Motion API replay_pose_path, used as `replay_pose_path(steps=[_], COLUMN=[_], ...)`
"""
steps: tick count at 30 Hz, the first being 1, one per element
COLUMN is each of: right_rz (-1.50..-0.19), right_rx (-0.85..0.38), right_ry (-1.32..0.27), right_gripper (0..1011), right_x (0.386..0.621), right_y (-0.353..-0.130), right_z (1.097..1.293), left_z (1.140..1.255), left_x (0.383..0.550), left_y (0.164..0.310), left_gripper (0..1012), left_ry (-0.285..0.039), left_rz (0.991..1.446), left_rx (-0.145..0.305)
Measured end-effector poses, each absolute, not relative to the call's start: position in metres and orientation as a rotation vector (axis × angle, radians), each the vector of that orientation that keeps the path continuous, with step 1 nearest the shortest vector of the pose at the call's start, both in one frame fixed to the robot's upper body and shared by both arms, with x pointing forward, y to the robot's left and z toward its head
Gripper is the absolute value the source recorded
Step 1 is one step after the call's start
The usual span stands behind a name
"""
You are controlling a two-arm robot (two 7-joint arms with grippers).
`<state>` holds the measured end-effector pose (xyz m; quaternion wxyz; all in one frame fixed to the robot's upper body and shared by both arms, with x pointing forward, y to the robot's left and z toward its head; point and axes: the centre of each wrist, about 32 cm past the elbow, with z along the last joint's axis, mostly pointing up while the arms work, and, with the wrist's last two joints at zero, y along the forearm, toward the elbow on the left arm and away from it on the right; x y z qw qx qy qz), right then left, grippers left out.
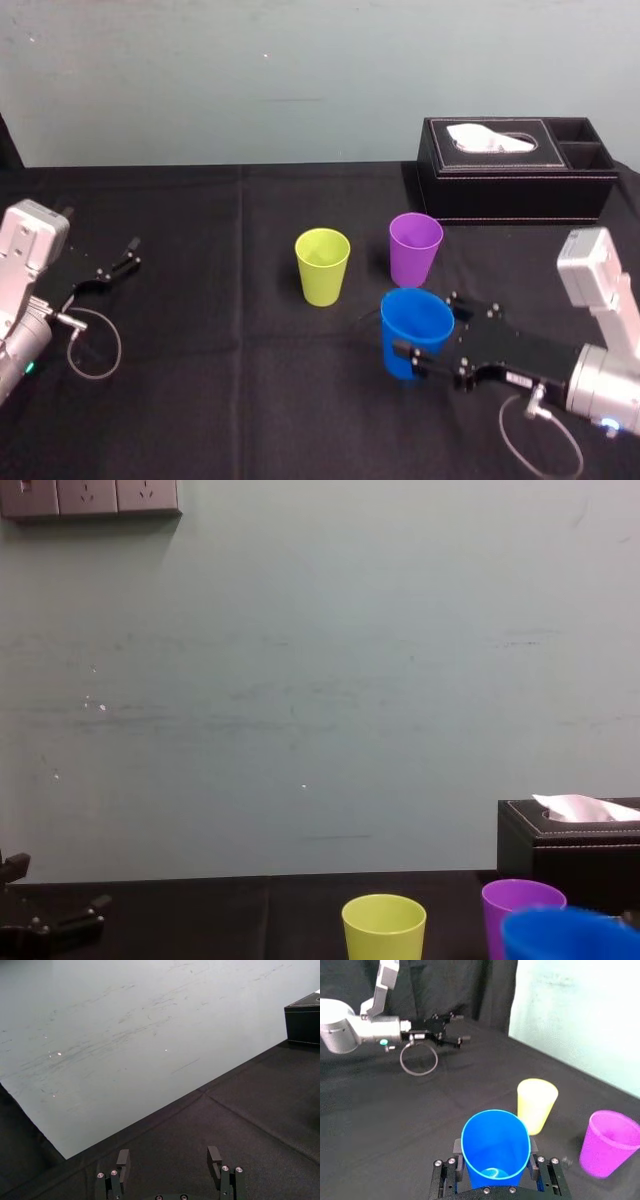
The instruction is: Stack the three plastic cups sequentially using one hand.
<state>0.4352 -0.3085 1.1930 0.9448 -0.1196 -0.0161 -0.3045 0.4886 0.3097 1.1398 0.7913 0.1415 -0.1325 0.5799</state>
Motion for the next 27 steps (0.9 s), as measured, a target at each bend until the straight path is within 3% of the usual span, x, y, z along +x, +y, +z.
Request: replay_pose_path(steps=[7, 17, 27], right_rz=[-0.632, -0.651, -0.654], right_rx=[-0.226, -0.196, -0.223], right_ry=[-0.067, -0.051, -0.071], right_gripper=[724, 724, 724], right_x=[0.45, 0.477, 0.496], right_y=[-0.301, -0.29, -0.275], right_z=[1.217, 1.236, 1.243], left_z=[1.14, 1.14, 1.14], left_x=[0.489, 0.489, 0.489], left_y=[0.31, 0.31, 0.31], left_gripper=[1010, 1010, 1010], left_ry=[-0.285, -0.285, -0.285], left_rz=[1.248, 1.248, 1.248], left_rx=[0.305, 0.304, 0.304])
